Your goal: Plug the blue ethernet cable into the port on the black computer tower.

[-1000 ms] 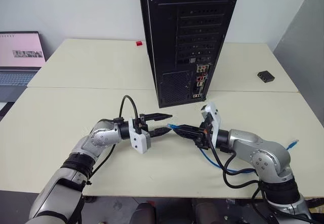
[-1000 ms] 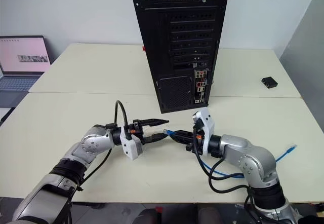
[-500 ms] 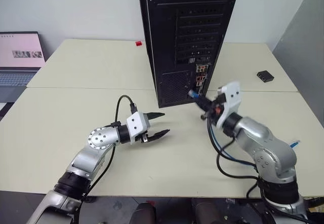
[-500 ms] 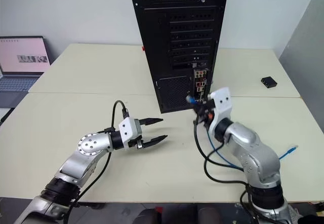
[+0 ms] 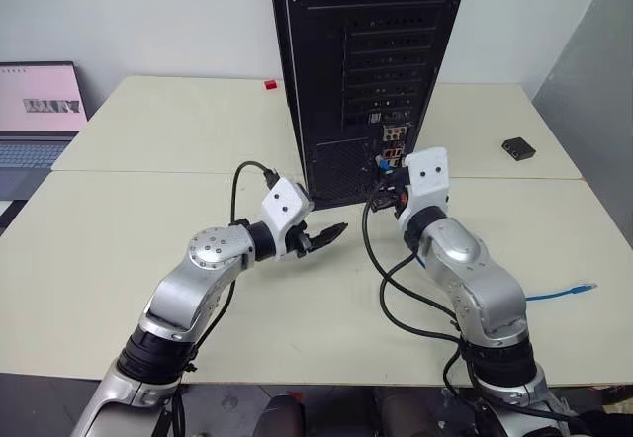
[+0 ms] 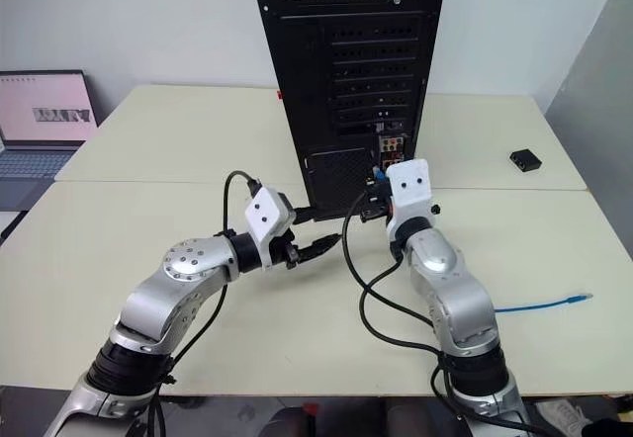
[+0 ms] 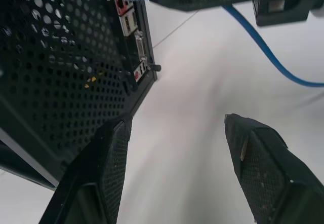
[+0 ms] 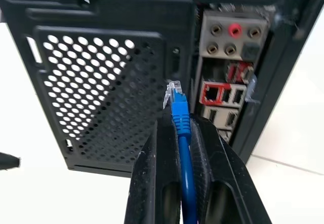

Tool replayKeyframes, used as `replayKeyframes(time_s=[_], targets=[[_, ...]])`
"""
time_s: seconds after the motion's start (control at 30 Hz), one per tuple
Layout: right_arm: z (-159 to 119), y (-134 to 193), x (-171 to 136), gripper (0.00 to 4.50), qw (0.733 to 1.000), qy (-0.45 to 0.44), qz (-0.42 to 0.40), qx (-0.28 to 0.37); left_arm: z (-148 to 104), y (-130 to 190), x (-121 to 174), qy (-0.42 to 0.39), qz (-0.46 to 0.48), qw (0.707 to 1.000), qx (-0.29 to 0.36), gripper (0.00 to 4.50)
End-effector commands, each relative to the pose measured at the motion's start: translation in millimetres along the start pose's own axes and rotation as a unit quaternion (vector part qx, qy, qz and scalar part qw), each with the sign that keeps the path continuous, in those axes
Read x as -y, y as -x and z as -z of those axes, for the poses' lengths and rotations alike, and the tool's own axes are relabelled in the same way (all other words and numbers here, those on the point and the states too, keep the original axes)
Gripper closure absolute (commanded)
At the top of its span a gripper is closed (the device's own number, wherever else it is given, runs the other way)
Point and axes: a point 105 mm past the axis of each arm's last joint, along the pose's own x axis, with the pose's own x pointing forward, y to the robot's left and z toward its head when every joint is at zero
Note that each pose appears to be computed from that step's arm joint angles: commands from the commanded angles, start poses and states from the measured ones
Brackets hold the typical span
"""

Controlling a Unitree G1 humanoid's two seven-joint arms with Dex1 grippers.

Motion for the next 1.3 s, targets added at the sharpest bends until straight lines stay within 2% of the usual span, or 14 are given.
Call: replayKeyframes(time_s=[0.03, 0.33, 1.3], targets=[[-10, -3, 10, 4.49, 0.999, -0.011, 0.038, 0.012, -16, 1, 0, -0.027, -0.008, 0.999, 0.02, 1.41], [-13, -10, 15, 4.49, 0.998, -0.024, 0.058, 0.009, -19, -2, 2, -0.036, -0.009, 0.999, 0.024, 1.41], [-18, -18, 12, 4.49, 0.998, -0.037, 0.047, 0.013, -18, -5, 1, -0.041, -0.015, 0.999, 0.024, 1.41]])
